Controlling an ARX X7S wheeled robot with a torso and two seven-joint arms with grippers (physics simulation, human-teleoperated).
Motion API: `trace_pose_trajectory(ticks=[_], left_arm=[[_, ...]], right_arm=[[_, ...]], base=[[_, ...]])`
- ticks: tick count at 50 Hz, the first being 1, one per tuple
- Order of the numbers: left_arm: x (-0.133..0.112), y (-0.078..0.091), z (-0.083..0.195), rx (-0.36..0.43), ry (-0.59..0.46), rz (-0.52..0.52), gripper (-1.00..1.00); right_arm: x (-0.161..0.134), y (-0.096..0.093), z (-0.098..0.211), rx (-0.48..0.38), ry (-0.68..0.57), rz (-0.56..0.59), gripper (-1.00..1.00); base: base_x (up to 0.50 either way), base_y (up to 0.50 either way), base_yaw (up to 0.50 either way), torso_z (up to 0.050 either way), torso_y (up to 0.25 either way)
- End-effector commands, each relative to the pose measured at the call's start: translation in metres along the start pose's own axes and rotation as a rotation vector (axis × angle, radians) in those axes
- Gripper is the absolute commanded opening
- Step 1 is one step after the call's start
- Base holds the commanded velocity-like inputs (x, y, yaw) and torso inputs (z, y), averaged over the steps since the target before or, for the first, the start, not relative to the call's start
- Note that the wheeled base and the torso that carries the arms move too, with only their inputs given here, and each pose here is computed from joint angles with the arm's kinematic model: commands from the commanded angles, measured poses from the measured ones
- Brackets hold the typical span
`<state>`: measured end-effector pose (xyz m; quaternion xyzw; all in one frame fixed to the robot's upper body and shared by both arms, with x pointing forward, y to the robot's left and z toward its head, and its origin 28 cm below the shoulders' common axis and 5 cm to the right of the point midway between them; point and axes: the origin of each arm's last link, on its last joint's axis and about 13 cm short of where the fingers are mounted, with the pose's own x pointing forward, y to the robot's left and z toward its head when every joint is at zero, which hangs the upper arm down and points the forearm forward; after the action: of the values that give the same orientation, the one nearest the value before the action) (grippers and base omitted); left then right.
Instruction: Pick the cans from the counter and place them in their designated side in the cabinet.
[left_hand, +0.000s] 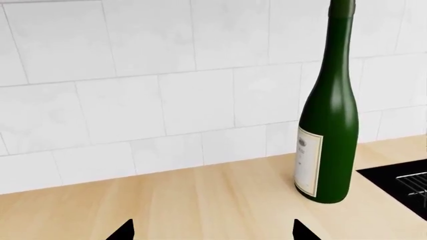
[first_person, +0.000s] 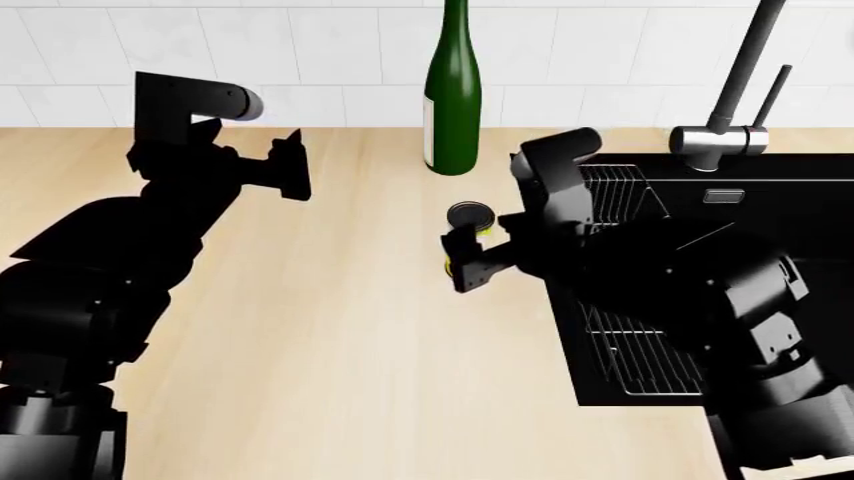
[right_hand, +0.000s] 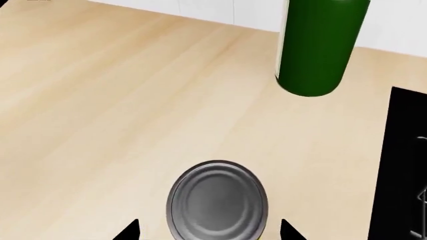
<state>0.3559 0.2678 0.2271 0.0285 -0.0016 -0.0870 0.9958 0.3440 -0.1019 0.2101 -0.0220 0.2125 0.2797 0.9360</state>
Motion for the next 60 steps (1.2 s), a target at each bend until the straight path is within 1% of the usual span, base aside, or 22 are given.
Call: trace_pose_trajectory(ticks=[1,15,20,34,43,44,47,52,57,60], left_arm=[[-0.001,0.000,0.002,0.000,-0.004,-0.001,1.00],[-0.003,0.000,0.004,-0.003,-0.008,-0.001,1.00],[-0.004,0.000,0.004,-0.004,-0.009,0.000,1.00],[-0.002,0.002,0.002,-0.011,-0.008,0.005,1.00],[-0.001,0.002,-0.001,-0.017,-0.004,0.006,1.00],[-0.001,0.002,-0.001,-0.017,-0.004,0.007,1.00],[-0.001,0.002,0.000,-0.017,-0.004,0.008,1.00],[-0.002,0.002,0.001,-0.016,-0.006,0.007,1.00],[-0.002,0.002,0.003,-0.015,-0.009,0.007,1.00],[-0.003,0.002,0.004,-0.015,-0.012,0.009,1.00]], right_arm=[[0.005,0.000,-0.004,0.016,0.000,0.009,1.00],[0.012,-0.002,-0.009,0.028,0.003,0.015,1.00],[0.016,-0.003,-0.010,0.033,-0.018,0.013,1.00],[0.038,-0.004,-0.015,0.096,-0.056,0.056,1.00],[0.050,-0.004,-0.028,0.119,-0.014,0.063,1.00],[0.050,-0.004,-0.029,0.120,-0.010,0.062,-1.00],[0.051,-0.004,-0.031,0.121,-0.005,0.055,-1.00],[0.049,-0.006,-0.029,0.092,-0.025,-0.004,-1.00],[0.041,-0.009,-0.023,0.046,-0.067,-0.078,-1.00],[0.033,-0.009,-0.015,-0.022,-0.122,-0.152,-1.00]], base=[[0.00,0.00,0.00,0.000,0.000],[0.00,0.00,0.00,0.000,0.000],[0.00,0.00,0.00,0.000,0.000],[0.00,0.00,0.00,0.000,0.000],[0.00,0.00,0.00,0.000,0.000],[0.00,0.00,0.00,0.000,0.000],[0.00,0.00,0.00,0.000,0.000],[0.00,0.00,0.00,0.000,0.000],[0.00,0.00,0.00,0.000,0.000],[0.00,0.00,0.00,0.000,0.000]])
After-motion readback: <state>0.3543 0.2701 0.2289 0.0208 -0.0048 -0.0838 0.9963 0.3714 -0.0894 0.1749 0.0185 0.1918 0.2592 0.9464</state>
